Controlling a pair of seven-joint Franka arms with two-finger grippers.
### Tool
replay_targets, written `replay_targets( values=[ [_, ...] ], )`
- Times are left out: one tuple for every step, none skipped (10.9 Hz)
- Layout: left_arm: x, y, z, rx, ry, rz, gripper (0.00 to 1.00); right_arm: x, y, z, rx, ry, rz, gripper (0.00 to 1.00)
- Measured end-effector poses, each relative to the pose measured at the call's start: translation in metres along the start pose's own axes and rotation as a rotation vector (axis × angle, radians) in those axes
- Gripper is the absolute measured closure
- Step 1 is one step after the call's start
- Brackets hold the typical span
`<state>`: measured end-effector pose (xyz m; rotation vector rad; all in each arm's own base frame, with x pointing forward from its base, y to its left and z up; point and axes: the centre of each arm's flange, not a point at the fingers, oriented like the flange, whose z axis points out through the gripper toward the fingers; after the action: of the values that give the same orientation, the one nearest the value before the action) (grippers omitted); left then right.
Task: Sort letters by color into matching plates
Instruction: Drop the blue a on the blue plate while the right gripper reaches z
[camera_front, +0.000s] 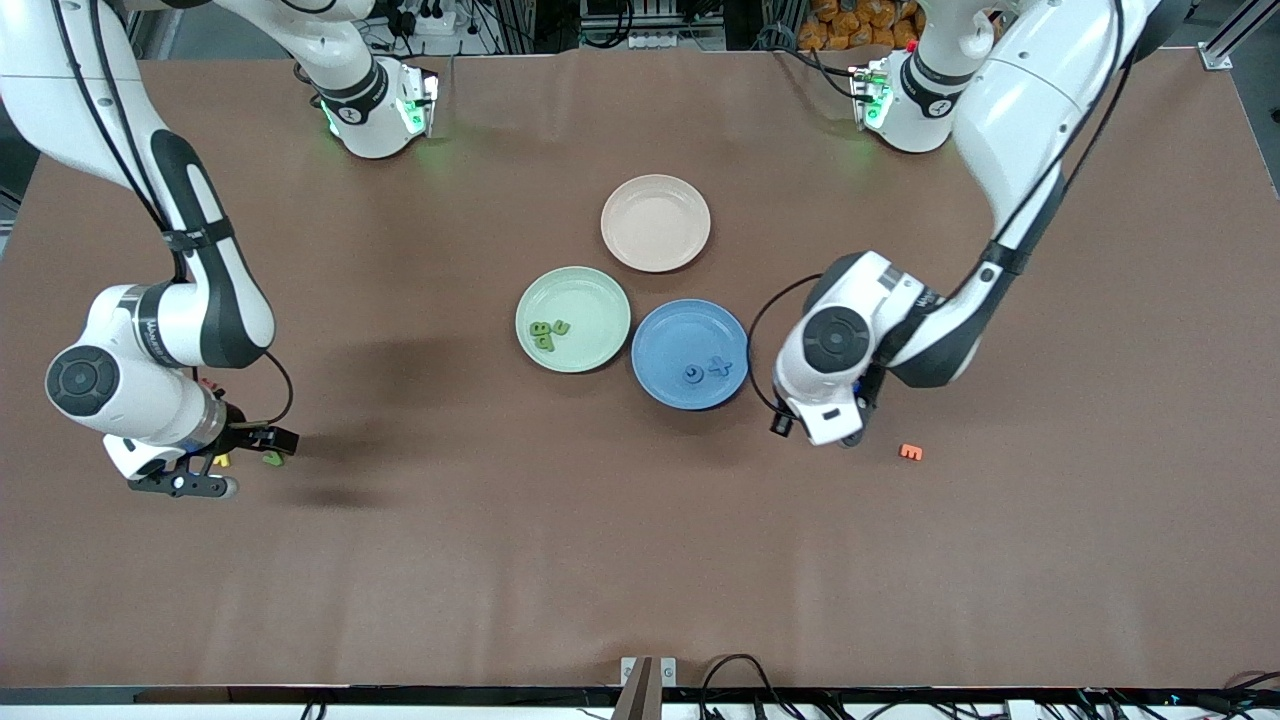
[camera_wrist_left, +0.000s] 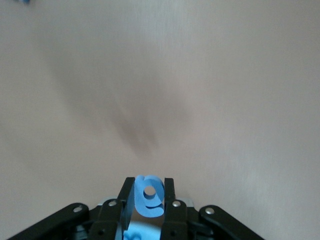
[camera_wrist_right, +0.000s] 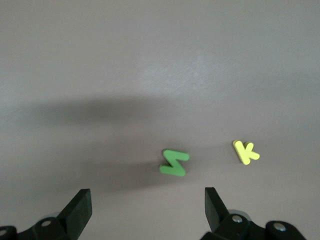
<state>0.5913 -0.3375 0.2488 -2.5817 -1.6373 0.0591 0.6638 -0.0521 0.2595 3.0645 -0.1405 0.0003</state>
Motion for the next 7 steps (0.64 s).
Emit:
replay_targets(
  values=[
    [-0.024, -0.003, 0.0, 0.001, 0.003, 0.009, 0.73, 0.004, 0.007, 0.005, 0.004, 0.003, 0.008, 0.0],
    [-0.046, -0.006, 0.002, 0.005, 0.007, 0.016, 0.73, 0.009, 0.015, 0.008, 0.007, 0.008, 0.011, 0.0],
    [-0.062, -0.009, 0.003, 0.009, 0.01, 0.022, 0.73, 0.013, 0.021, 0.013, 0.009, 0.011, 0.014, 0.0],
    [-0.076, -0.013, 0.005, 0.012, 0.012, 0.032, 0.73, 0.016, 0.026, 0.019, 0.013, 0.018, 0.02, 0.0],
    [-0.086, -0.015, 0.007, 0.015, 0.014, 0.037, 0.73, 0.019, 0.03, 0.025, 0.018, 0.028, 0.027, 0.0],
    [-0.093, -0.017, 0.008, 0.017, 0.014, 0.04, 0.73, 0.02, 0.034, 0.031, 0.023, 0.036, 0.032, 0.0],
    [-0.096, -0.018, 0.009, 0.018, 0.015, 0.044, 0.73, 0.021, 0.034, 0.038, 0.027, 0.038, 0.033, 0.0]
  ],
)
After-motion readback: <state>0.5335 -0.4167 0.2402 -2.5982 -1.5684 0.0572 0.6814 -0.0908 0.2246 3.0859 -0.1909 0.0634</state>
